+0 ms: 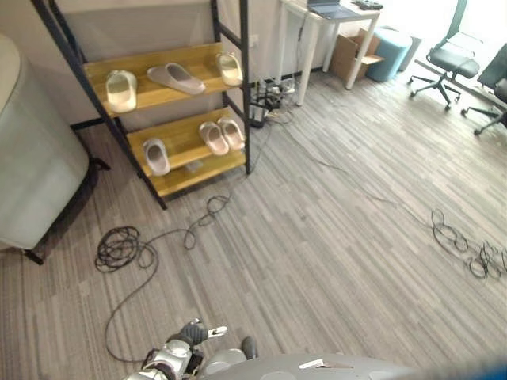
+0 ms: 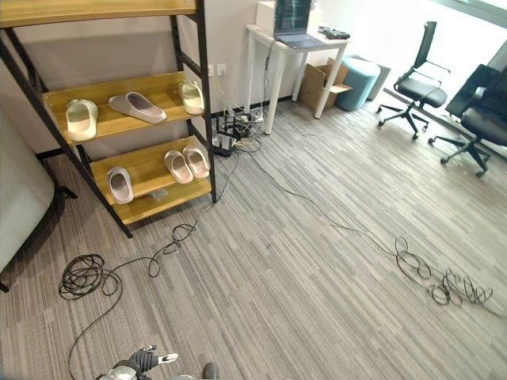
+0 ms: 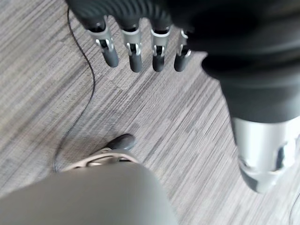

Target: Arrange the slippers neatly on the shoe rack.

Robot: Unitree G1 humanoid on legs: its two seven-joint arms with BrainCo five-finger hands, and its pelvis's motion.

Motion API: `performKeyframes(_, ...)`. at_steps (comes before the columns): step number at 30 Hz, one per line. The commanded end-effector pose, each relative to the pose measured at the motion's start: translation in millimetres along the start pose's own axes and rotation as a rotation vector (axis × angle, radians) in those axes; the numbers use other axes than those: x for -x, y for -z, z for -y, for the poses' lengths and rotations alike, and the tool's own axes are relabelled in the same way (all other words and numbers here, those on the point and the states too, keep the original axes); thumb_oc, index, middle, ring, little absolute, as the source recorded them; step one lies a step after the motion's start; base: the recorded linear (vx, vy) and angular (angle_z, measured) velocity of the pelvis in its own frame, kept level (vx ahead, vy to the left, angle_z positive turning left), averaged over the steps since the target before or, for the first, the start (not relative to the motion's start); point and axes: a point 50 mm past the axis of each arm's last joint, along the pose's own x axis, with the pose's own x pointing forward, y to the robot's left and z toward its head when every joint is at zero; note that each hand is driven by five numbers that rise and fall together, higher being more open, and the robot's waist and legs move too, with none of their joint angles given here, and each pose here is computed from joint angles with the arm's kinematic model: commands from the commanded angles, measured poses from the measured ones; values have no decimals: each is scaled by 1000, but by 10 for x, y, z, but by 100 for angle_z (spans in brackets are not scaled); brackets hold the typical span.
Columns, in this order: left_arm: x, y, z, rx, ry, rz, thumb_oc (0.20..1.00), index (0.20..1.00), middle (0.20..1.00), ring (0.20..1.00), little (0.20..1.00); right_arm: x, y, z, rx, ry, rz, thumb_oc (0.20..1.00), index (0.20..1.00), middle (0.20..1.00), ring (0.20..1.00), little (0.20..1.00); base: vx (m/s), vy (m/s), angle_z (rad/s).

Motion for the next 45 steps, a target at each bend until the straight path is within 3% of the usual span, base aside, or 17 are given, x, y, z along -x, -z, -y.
performKeyframes(1,-10,-48,65,32,-15,-4,1000,1000,1000,1000,1000,20,-88,99,6,26,33,1000,1000,1000,1000,1000,250,67,64)
performKeyframes(8,-15,-92,137,-13,-11,-9,1000,1000,1000,1000,1000,45,91,177,-19,53,-30,1000,1000,1000,1000,1000,396,-29,88)
performKeyframes(14,-14,-69,148,109,-19,-26,1000,1000,1000,1000,1000,74,285,220,-11,64,-112,1000,1000,1000,1000,1000,329,-148,65)
performKeyframes(20,14,103,189,81,-18,-75,1000,1000,1000,1000,1000,93,327,276,-33,91,-119,1000,1000,1000,1000,1000,320,-220,53)
performKeyframes(31,10,81,160,209,-34,-74,1000,1000,1000,1000,1000,86,1,359,-25,130,-23,1000,1000,1000,1000,1000,244,-268,10)
performKeyframes(36,-4,-36,167,163,-22,-28,1000,1000,1000,1000,1000,55,-52,257,45,104,-7,1000,1000,1000,1000,1000,466,55,-19)
performKeyframes(45,35,259,63,210,-122,-158,1000,1000,1000,1000,1000,9,31,72,95,77,-41,1000,1000,1000,1000,1000,327,132,-31)
